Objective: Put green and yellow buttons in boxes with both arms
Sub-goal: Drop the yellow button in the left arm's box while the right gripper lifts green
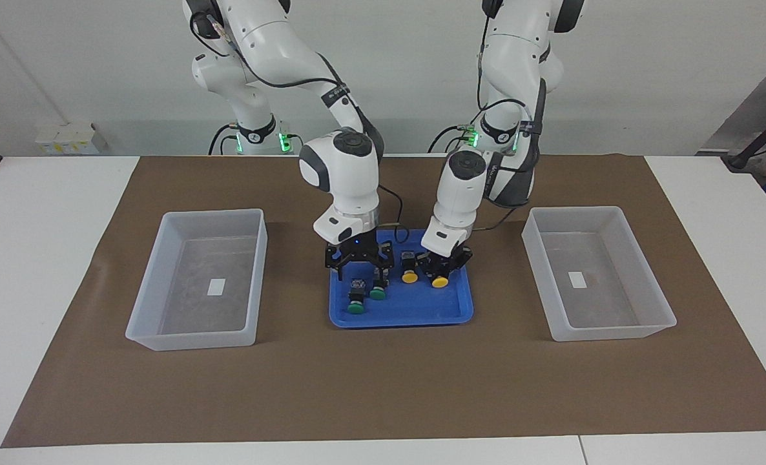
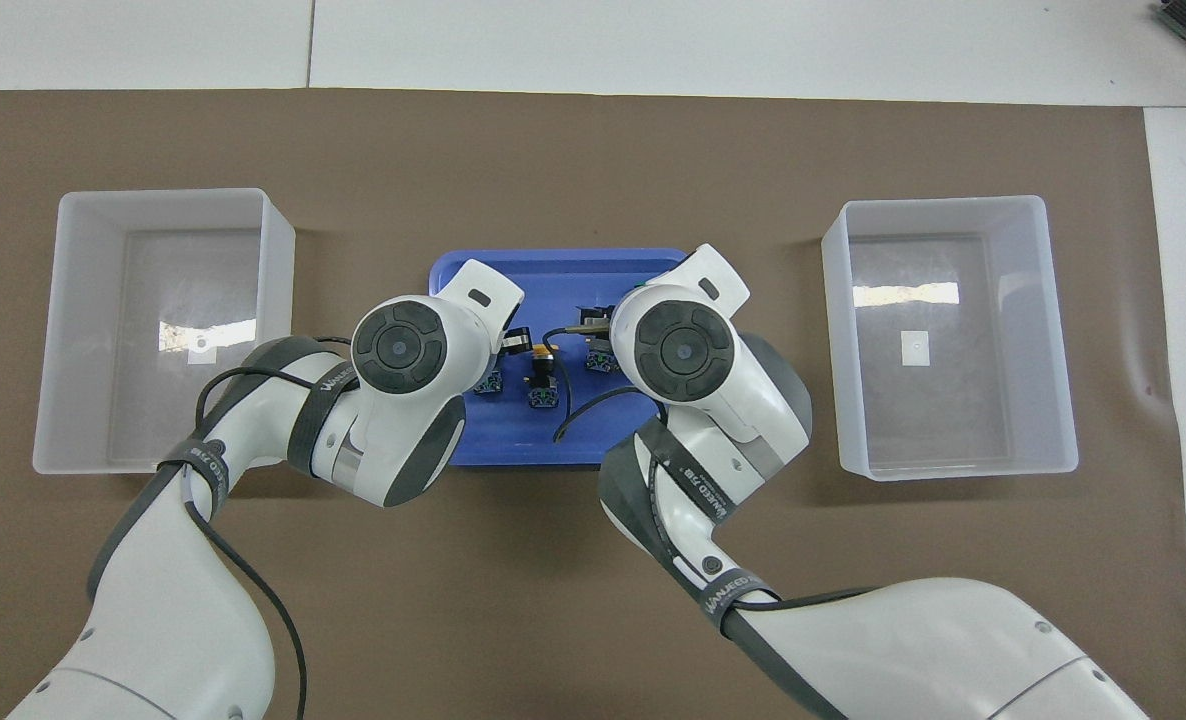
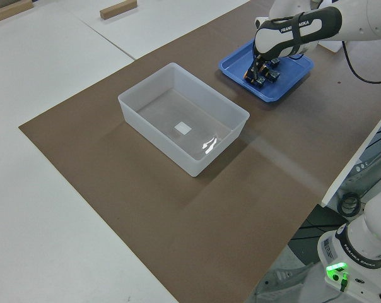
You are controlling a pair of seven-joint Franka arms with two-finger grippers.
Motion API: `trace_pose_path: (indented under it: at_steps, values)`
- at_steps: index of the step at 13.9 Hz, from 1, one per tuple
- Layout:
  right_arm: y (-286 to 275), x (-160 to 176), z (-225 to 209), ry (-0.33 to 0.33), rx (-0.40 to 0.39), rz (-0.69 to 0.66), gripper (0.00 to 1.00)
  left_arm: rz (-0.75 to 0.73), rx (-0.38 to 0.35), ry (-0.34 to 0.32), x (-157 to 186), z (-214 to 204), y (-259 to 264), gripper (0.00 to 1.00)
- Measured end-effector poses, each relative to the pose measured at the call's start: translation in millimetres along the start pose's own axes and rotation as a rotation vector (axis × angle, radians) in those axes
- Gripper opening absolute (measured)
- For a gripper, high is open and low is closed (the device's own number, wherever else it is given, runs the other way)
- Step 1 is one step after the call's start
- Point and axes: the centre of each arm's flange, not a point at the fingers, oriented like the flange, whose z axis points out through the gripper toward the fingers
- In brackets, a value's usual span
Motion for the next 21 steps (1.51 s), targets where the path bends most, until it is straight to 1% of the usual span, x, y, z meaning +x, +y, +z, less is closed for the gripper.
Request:
trace_pose_path:
  at_steps: [2, 4, 7, 9, 11, 13, 14, 16, 18, 19, 21]
  values:
    - [-9.0, -9.4, 9.4, -0.010, -0.006, 0.010, 1.00, -0.004, -0.002, 0.005, 3.2, -2.2, -0.7, 0.33]
    - [-13.0, -11.5, 8.2, -0.009, -0.004, 0.030, 1.00, -0.015, 0.001, 0.007, 14.2, -11.9, -1.4, 0.33]
    - [-20.2, -16.6, 6.9, -0.009, 0.000, 0.035, 1.00, -0.057, 0.017, 0.001, 48.4, -42.1, -12.3, 0.33]
    - [-21.6, -17.8, 7.0, -0.010, 0.000, 0.033, 1.00, -0.079, 0.034, -0.007, 75.9, -69.0, -29.3, 0.33]
    - [-23.2, -19.3, 7.4, -0.011, 0.000, 0.030, 1.00, -0.056, 0.059, -0.029, 107.2, -100.7, -61.4, 0.33]
    - [-24.8, -20.9, 8.2, -0.012, 0.000, 0.027, 1.00, -0.013, 0.074, -0.049, 139.6, -132.1, -111.3, 0.33]
    - [-25.1, -21.3, 8.3, -0.012, 0.000, 0.028, 1.00, 0.014, 0.079, -0.057, 152.4, -141.4, -139.2, 0.33]
    - [-25.7, -22.3, 9.1, -0.014, -0.001, 0.034, 1.00, 0.071, 0.084, -0.072, 170.4, -148.0, -194.5, 0.33]
    - [-25.9, -24.7, 11.9, -0.019, -0.004, 0.033, 0.98, 0.122, 0.084, -0.081, 180.9, -148.5, -241.6, 0.33]
    - [-26.5, -25.8, 12.8, -0.020, -0.005, 0.032, 0.92, 0.140, 0.085, -0.088, 183.1, -147.2, -260.4, 0.33]
    - [-29.1, -27.9, 12.7, -0.021, -0.004, 0.029, 0.63, 0.152, 0.085, -0.102, 180.6, -135.2, -285.6, 0.33]
